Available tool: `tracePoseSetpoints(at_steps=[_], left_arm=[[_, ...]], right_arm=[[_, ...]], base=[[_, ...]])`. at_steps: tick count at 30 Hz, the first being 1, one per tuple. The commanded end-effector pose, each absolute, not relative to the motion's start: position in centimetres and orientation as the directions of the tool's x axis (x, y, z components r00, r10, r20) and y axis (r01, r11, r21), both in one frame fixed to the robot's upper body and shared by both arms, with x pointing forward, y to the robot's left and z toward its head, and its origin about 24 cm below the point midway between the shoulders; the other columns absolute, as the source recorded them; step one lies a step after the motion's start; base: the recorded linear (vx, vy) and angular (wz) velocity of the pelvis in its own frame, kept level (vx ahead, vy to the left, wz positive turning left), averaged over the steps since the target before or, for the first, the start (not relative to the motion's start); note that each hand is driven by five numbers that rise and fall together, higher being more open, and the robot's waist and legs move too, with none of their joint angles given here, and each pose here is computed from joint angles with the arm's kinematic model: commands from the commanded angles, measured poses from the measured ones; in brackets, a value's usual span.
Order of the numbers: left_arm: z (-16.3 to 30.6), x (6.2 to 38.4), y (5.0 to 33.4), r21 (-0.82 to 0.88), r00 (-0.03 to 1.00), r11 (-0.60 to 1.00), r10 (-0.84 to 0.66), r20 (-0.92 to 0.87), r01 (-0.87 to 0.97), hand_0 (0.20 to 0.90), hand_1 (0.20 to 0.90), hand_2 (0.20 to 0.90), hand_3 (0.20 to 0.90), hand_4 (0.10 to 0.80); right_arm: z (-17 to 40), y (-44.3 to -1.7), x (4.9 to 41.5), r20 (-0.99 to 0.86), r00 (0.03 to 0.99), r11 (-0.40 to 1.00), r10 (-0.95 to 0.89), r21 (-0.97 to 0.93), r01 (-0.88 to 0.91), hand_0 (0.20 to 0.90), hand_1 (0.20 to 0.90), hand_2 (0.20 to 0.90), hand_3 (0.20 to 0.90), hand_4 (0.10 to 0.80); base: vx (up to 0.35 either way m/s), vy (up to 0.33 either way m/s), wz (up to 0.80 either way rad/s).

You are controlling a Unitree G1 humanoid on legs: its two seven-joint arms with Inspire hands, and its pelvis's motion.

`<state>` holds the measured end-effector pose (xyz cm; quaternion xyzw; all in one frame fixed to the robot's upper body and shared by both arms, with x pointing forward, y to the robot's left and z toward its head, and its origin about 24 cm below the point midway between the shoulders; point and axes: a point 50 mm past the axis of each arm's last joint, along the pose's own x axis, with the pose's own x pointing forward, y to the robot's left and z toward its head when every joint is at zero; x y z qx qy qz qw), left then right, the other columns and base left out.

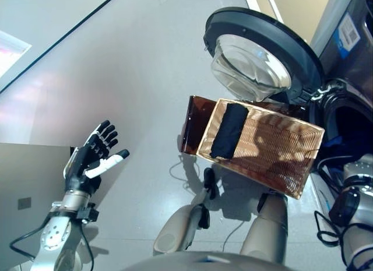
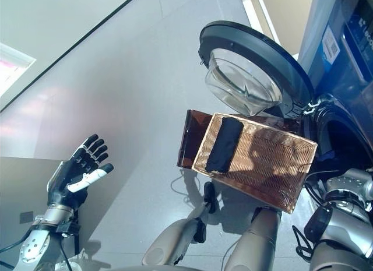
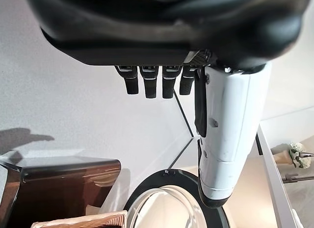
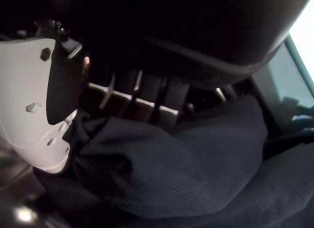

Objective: Pick up the clothes and place them into the washing machine

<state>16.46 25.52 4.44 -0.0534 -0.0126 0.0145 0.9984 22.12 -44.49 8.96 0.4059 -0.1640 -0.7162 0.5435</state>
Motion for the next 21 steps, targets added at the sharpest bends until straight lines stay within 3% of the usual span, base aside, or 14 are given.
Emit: tracePoseSetpoints(at_steps=[1, 5, 7, 11, 14, 21], left_arm=[[7.5, 17.0, 26.7, -0.141, 0.962, 0.984, 0.138, 0.237, -0.106, 0.9, 0.9, 0.9, 0.9, 0.8], [7.3, 17.1, 26.8, -0.149, 0.962, 0.982, 0.147, 0.232, -0.114, 0.9, 0.9, 0.9, 0.9, 0.8], [7.3, 17.2, 26.8, -0.149, 0.962, 0.983, 0.143, 0.233, -0.11, 0.9, 0.9, 0.9, 0.9, 0.8], [7.5, 17.2, 26.9, -0.15, 0.96, 0.983, 0.141, 0.243, -0.107, 0.9, 0.9, 0.9, 0.9, 0.8], [7.6, 17.0, 27.1, -0.14, 0.959, 0.984, 0.141, 0.247, -0.109, 0.9, 0.9, 0.9, 0.9, 0.8], [7.4, 16.7, 27.2, -0.129, 0.958, 0.984, 0.15, 0.244, -0.121, 0.9, 0.9, 0.9, 0.9, 0.8]], right_arm=[[14.8, -46.4, 21.2, -0.119, -0.118, -0.167, -0.986, 0.776, 0.608, 0.9, 0.9, 0.9, 0.9, 0.8], [13.2, -45.7, 21.6, -0.14, -0.077, -0.159, -0.987, 0.791, 0.591, 0.9, 0.9, 0.9, 0.9, 0.8], [12.1, -45.3, 22.2, -0.123, 0.004, -0.091, -0.992, 0.755, 0.649, 0.9, 0.9, 0.9, 0.9, 0.8], [11.8, -44.8, 22.7, -0.085, 0.072, -0.017, -0.994, 0.75, 0.661, 0.9, 0.9, 0.9, 0.9, 0.8], [11.4, -45.3, 22.3, -0.045, 0.082, 0.038, -0.996, 0.602, 0.798, 0.9, 0.9, 0.9, 0.9, 0.8], [9.0, -43.8, 22.7, -0.076, 0.105, 0.052, -0.992, 0.506, 0.861, 0.9, 0.9, 0.9, 0.9, 0.8]], base=[[0.0, 0.0, 0.0], [0.0, 0.0, 0.0], [0.0, 0.0, 0.0], [-0.001, 0.0, -0.01], [0.011, 0.003, -0.03], [-0.005, 0.001, 0.0]])
